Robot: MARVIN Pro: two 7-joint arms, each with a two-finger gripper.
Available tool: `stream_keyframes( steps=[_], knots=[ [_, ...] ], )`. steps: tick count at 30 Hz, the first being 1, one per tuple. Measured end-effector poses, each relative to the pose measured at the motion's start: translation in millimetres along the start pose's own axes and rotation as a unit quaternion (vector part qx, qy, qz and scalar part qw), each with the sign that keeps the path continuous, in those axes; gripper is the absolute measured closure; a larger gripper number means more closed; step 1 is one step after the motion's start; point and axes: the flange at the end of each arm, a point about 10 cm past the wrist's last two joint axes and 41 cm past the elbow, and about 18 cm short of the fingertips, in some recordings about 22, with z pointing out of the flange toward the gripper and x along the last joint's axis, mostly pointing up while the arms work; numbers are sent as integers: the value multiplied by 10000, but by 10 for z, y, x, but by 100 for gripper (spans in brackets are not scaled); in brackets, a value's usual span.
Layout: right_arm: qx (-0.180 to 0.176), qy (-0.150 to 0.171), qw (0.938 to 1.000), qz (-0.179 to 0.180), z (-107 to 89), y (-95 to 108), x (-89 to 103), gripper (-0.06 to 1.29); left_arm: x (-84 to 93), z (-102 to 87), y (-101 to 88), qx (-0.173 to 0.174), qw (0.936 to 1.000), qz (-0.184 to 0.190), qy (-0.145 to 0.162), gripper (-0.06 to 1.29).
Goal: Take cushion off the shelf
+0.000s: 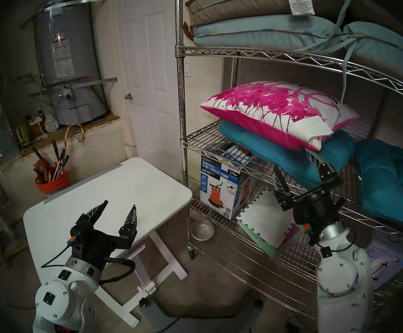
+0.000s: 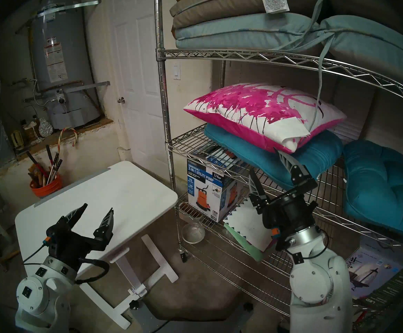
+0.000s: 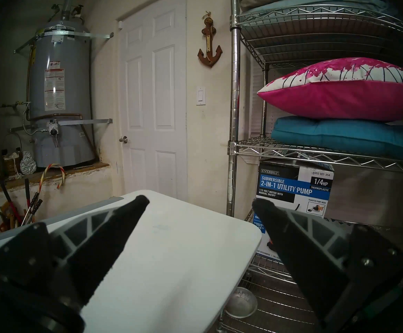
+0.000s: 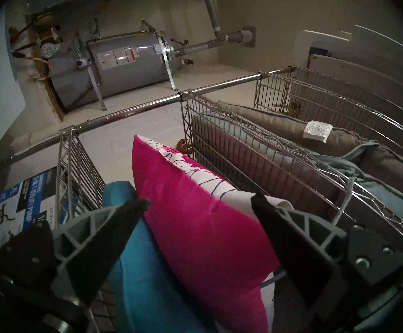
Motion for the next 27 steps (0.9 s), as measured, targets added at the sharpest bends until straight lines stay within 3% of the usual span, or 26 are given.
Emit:
stream_keyframes(
  steps=[15,27],
  knots=[
    [-191,450,9975,-512,328,263,-160,0,0,0,0,0,10000,0,0,-4],
    [59,719,9918,-1053,272,558,-348,0,0,0,0,0,10000,0,0,-4]
  ],
)
